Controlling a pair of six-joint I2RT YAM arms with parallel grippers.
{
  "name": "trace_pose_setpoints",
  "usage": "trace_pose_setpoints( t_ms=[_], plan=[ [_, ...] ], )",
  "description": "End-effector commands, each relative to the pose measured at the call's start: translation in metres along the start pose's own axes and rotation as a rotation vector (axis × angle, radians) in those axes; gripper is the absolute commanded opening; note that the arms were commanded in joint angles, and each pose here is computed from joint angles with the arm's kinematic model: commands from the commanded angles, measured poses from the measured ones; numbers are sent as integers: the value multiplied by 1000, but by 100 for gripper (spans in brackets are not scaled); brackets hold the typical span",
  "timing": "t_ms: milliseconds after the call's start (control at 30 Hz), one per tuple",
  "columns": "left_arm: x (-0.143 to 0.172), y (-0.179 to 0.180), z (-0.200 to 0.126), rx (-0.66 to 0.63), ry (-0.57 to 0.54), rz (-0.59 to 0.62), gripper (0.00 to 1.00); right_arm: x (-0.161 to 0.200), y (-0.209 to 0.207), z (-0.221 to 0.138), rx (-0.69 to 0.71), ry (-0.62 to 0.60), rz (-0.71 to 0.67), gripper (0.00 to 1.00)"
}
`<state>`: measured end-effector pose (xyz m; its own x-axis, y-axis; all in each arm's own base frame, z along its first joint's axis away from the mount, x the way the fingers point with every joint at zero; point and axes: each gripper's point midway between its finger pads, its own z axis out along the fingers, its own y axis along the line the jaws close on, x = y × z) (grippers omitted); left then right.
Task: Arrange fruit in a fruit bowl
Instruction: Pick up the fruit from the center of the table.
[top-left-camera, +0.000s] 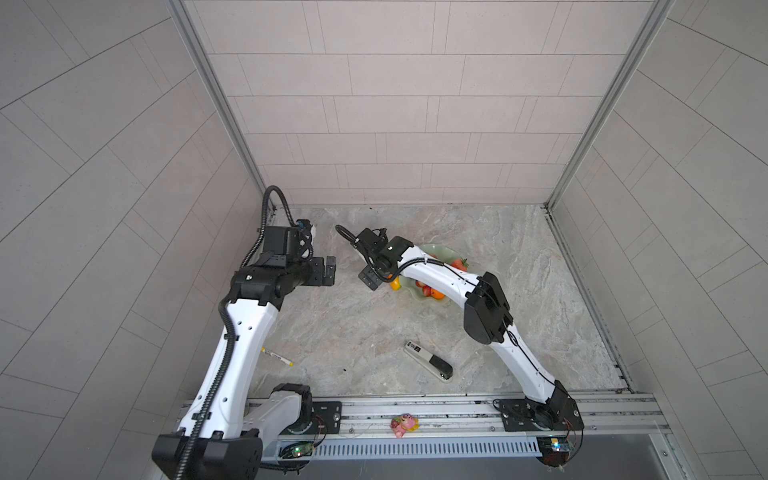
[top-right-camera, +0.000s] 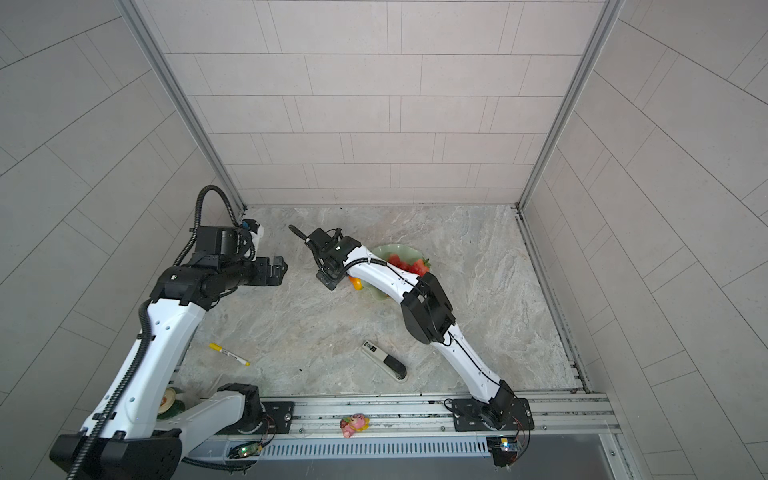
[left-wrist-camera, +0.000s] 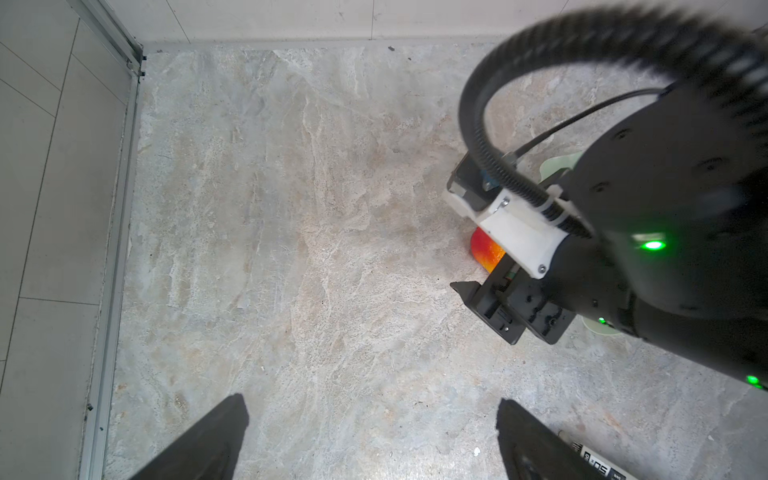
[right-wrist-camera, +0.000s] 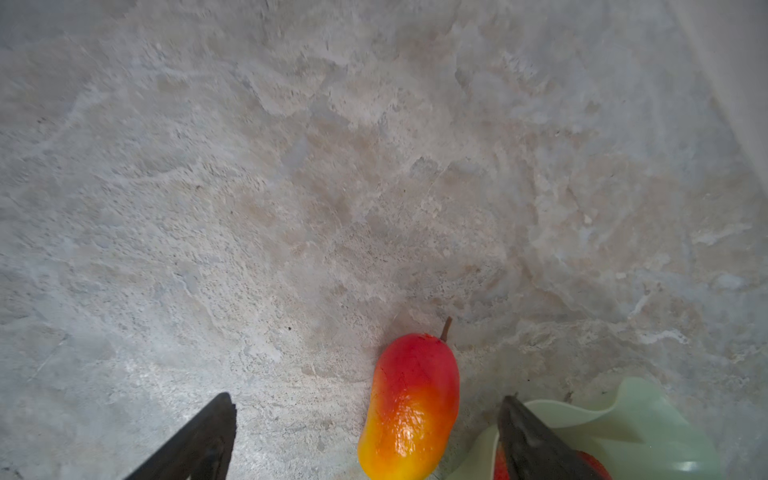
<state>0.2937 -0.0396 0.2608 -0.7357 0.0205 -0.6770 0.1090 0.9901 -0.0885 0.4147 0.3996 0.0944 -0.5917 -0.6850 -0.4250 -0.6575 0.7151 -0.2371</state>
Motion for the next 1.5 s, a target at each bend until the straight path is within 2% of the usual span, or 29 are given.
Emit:
trace_pose_setpoints(
  t_ms=[0, 233, 433, 833, 933, 1067, 1133, 1200, 1333, 1367, 1467],
  plan=[
    [1, 1, 1, -7, -6, 3, 100, 19, -3, 6, 31, 85, -5, 92],
    [2, 1, 2, -7, -1, 4, 100, 24, -14, 16, 92, 116, 8, 91],
    [2, 2, 1, -11, -5, 4, 100, 37, -13, 29, 25, 167, 71, 89],
    [2, 2, 0, -12, -8, 6, 100, 40, -6, 37, -11, 176, 82, 76],
    [2, 3, 0, -14, -7, 4, 100, 40, -5, 39, -19, 177, 87, 67],
    [2, 3, 0, -15, -7, 5, 100, 39, -4, 38, -21, 172, 91, 44],
    [2, 3, 0, -16, -7, 5, 100, 37, -5, 35, -20, 168, 91, 42],
    [2, 3, 0, -18, -5, 6, 100, 35, -6, 31, -20, 164, 93, 31],
    [3, 4, -1, -21, -7, 7, 100, 23, -12, 6, -22, 121, 102, 3],
    [2, 4, -1, -21, -9, 7, 100, 17, -13, -6, -24, 98, 105, 0],
    [2, 4, -1, -23, -7, 6, 100, 0, -23, -43, -32, 14, 123, 0]
  ],
)
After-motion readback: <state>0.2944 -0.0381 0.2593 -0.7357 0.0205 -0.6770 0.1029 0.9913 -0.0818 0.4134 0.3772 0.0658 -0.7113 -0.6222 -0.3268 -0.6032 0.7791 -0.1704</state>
